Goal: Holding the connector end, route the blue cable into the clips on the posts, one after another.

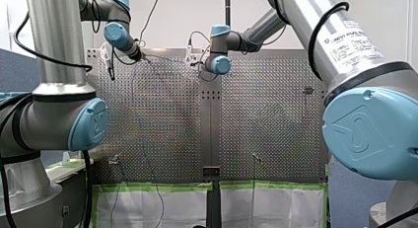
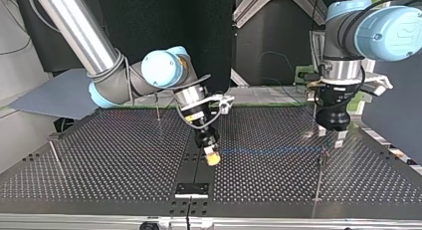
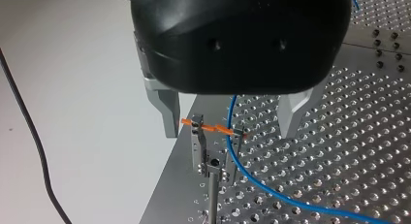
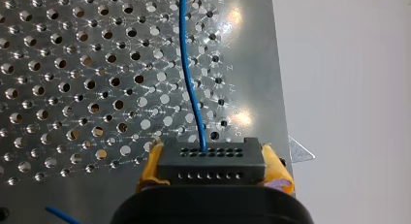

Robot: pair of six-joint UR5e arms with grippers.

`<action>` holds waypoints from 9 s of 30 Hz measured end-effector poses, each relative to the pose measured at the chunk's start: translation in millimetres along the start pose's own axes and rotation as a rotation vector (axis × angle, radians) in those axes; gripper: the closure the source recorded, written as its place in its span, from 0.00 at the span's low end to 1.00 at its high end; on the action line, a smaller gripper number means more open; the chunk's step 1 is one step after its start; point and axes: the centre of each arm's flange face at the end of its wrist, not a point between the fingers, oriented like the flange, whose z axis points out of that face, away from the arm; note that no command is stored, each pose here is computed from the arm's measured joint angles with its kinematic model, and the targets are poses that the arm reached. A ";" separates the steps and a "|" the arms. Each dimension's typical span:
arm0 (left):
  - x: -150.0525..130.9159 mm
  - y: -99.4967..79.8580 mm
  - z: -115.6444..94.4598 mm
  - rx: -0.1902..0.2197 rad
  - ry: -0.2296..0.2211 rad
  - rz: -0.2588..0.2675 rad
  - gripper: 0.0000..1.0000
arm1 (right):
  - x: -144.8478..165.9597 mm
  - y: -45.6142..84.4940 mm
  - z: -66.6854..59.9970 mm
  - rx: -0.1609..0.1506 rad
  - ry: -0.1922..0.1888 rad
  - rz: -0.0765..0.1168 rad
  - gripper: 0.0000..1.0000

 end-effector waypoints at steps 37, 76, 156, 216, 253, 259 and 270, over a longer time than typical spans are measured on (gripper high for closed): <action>26.8 -60.5 9.7 0.140 0.035 0.172 0.00 | -1.7 -2.3 -1.8 0.000 -0.015 -0.002 1.00; 23.5 -70.6 71.8 0.074 -0.003 0.219 0.28 | -1.8 -0.6 -1.8 0.000 -0.017 -0.002 1.00; 63.0 -97.9 58.9 0.032 0.082 0.276 1.00 | -47.5 24.0 -28.9 -0.065 -0.139 -0.005 1.00; 390.8 -148.4 -5.8 0.159 0.343 0.339 1.00 | -287.1 111.2 -203.1 -0.266 -0.405 -0.036 1.00; 519.5 -173.3 -40.4 0.323 0.295 0.245 1.00 | -344.0 192.3 -318.5 -0.373 -0.415 0.016 1.00; 531.9 -183.9 -41.3 0.341 0.285 0.232 1.00 | -342.5 215.7 -330.1 -0.380 -0.397 0.012 1.00; 535.8 -239.3 -53.9 0.377 0.259 0.204 1.00 | -352.3 228.7 -341.4 -0.408 -0.428 -0.041 1.00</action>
